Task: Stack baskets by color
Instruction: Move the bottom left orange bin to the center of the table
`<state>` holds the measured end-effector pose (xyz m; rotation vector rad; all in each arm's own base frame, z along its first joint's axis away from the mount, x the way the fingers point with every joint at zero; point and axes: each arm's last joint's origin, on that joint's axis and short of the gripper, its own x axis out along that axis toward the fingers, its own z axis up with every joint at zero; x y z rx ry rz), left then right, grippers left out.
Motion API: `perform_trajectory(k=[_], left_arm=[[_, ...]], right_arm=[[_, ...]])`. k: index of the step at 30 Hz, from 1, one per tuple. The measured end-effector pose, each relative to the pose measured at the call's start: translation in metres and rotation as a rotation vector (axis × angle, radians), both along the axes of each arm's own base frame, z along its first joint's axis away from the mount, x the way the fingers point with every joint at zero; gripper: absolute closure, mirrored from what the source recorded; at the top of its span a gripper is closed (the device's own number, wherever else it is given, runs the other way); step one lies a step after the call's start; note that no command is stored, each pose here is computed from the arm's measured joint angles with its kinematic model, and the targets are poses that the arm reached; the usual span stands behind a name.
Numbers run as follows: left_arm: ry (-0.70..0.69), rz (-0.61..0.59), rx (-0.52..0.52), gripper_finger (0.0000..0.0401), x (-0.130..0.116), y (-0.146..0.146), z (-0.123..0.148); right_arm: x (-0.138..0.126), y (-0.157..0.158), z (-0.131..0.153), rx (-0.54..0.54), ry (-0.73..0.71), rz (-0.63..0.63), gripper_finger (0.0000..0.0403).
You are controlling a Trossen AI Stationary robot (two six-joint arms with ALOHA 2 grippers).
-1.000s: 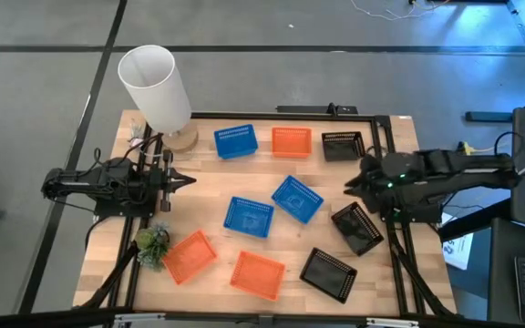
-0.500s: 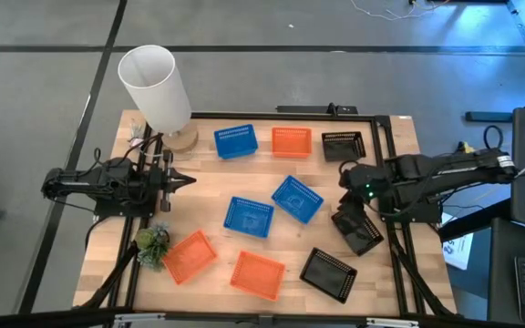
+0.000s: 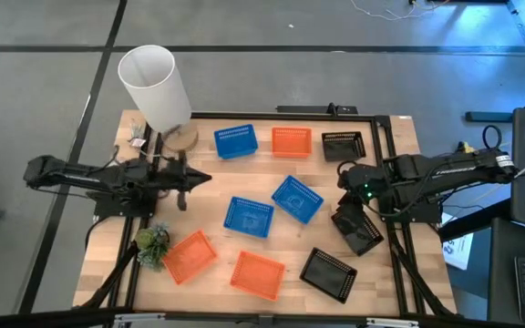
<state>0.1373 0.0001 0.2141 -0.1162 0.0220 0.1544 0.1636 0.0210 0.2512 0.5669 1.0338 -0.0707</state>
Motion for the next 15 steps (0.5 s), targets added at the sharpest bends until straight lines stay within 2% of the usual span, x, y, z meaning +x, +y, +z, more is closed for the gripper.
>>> perform_trajectory(k=[5, 8, 12, 15], left_arm=[[0.1, -0.048, 0.026, 0.0401, 0.029, -0.002, 0.018], [0.259, -0.059, 0.078, 0.0401, 0.047, -0.004, 0.031], [0.46, -0.104, 0.212, 0.0401, 0.072, -0.009, 0.046], [0.575, -0.148, 0.239, 0.0401, 0.085, -0.015, 0.057]], right_arm=[[0.0, 0.0, 0.0, 0.001, 0.0, -0.002, 0.0267], [0.0, 0.0, 0.0, 0.001, -0.002, -0.002, 0.0267], [0.0, 0.0, 0.0, 0.0, -0.003, -0.001, 0.0267], [0.0, 0.0, 0.0, -0.001, -0.002, 0.0, 0.0267]])
